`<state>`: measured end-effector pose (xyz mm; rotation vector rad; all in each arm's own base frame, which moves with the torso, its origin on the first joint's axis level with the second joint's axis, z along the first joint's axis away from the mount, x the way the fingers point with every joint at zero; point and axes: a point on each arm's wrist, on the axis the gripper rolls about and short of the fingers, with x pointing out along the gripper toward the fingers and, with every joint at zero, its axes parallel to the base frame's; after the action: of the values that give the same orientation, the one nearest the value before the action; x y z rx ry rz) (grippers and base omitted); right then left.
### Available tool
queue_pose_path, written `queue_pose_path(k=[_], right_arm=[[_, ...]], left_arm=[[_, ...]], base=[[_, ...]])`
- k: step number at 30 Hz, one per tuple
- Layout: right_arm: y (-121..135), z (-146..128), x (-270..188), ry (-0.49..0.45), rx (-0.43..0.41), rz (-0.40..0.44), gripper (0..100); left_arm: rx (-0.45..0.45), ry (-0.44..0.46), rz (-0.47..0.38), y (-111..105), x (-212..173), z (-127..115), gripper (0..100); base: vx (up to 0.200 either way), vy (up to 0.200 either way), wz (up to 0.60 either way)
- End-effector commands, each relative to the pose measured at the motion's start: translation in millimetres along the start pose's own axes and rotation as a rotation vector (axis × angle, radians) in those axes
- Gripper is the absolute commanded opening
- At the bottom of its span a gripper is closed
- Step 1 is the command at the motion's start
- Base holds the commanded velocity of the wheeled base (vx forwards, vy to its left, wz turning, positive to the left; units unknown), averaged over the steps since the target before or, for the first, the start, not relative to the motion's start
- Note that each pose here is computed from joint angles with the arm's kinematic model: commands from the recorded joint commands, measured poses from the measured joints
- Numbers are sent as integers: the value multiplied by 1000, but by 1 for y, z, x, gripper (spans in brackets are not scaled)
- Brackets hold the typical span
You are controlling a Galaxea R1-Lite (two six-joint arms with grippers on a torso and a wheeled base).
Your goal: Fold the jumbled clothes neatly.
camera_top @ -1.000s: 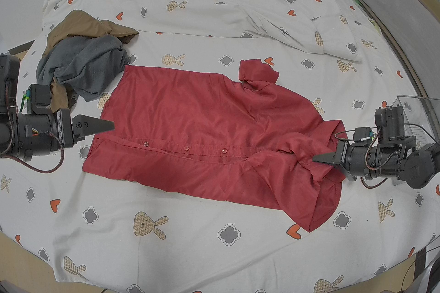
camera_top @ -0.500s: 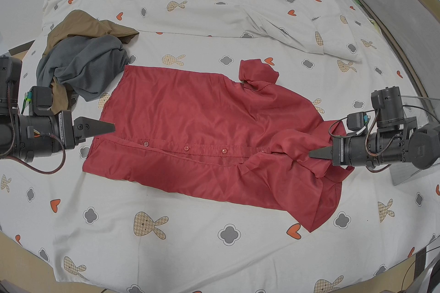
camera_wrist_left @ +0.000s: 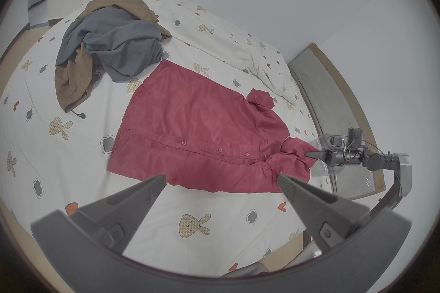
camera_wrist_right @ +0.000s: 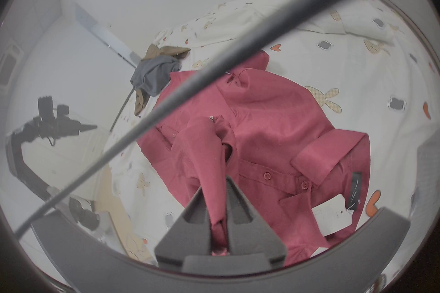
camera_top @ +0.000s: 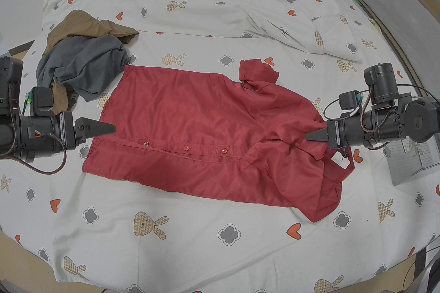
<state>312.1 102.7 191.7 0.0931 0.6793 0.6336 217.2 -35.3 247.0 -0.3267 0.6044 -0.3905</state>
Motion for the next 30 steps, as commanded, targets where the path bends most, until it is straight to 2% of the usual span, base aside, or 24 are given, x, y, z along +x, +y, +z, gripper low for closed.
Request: queue_pose_path(k=[1, 4, 15, 16, 22, 26, 29, 30], right_arm=[[-6, -7, 20, 63, -69, -69, 0], [-11, -12, 33, 93, -121, -150, 0], [-8, -5, 47, 75, -154, -189, 0], [-8, -4, 47, 73, -155, -190, 100], [-5, 14, 42, 8, -160, -194, 100], [-6, 19, 36, -45, -59, -196, 100], [-19, 15, 20, -64, 36, -229, 100], [-21, 13, 18, -63, 43, -232, 100]], left_arm=[[-1, 3, 1, 0, 1, 0, 100], [-2, 8, 2, 1, 2, -1, 100], [-5, 15, 4, 2, 4, -2, 100], [-5, 15, 4, 2, 4, -2, 100], [-4, 15, 4, 3, 6, -3, 100], [2, -1, -1, 4, 8, -5, 100], [4, -9, -3, 4, 8, -5, 100], [4, -9, -3, 4, 8, -5, 100]], base=[[0, 0, 0], [0, 0, 0], [0, 0, 0], [0, 0, 0], [0, 0, 0], [0, 0, 0], [0, 0, 0], [0, 0, 0]])
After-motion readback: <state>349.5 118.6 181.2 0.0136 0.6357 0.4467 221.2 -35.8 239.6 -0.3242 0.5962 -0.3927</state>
